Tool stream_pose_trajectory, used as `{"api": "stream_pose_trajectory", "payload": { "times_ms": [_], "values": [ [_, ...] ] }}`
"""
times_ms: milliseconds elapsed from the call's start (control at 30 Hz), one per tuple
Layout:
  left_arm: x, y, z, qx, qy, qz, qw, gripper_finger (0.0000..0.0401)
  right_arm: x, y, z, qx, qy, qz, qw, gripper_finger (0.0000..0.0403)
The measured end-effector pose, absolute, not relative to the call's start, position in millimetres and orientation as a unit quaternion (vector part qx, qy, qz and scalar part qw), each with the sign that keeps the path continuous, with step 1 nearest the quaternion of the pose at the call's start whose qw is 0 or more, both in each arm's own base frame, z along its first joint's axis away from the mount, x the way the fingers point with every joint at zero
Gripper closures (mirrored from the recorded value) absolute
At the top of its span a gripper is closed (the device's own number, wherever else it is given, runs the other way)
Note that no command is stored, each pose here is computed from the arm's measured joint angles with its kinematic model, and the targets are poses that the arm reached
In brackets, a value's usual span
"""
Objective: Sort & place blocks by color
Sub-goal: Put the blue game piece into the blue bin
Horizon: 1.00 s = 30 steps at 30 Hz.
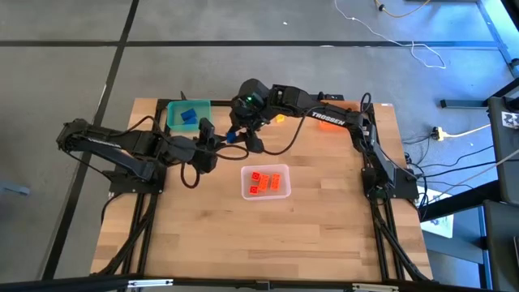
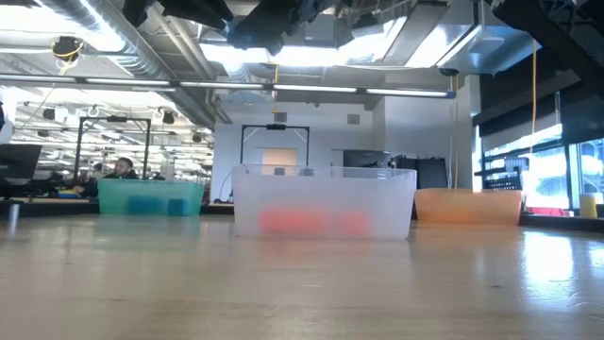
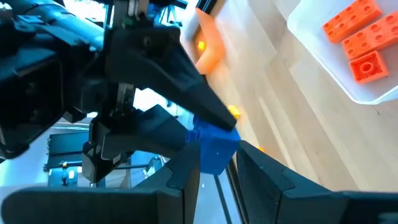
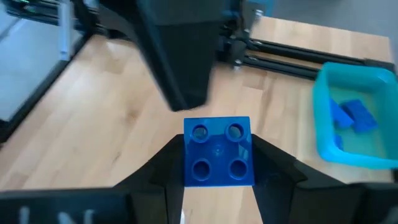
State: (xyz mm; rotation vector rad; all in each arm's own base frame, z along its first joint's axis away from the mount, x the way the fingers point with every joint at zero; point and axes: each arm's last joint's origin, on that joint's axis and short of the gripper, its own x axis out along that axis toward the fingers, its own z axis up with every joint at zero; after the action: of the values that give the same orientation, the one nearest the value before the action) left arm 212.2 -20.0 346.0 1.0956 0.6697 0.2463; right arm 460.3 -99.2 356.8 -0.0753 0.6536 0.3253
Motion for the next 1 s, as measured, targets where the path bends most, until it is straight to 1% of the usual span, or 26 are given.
{"api": "stream_pose_trajectory", "payload": {
  "times_ms": [100,867,1000],
  "values": [
    [212.2,-19.9,346.0,0.51,0.312,0.116,0.793,0.0305,460.1,-98.8,357.2,-0.034,0.316,0.169,0.933,0.0264],
    [212.0,-19.8,346.1,0.513,0.313,0.117,0.791,0.0305,458.4,-98.4,355.4,-0.024,0.328,0.17,0.929,0.0263],
    [212.3,-22.2,345.7,0.51,0.305,0.096,0.799,0.0305,458.4,-98.4,355.4,-0.025,0.328,0.17,0.929,0.0263]
  ]
}}
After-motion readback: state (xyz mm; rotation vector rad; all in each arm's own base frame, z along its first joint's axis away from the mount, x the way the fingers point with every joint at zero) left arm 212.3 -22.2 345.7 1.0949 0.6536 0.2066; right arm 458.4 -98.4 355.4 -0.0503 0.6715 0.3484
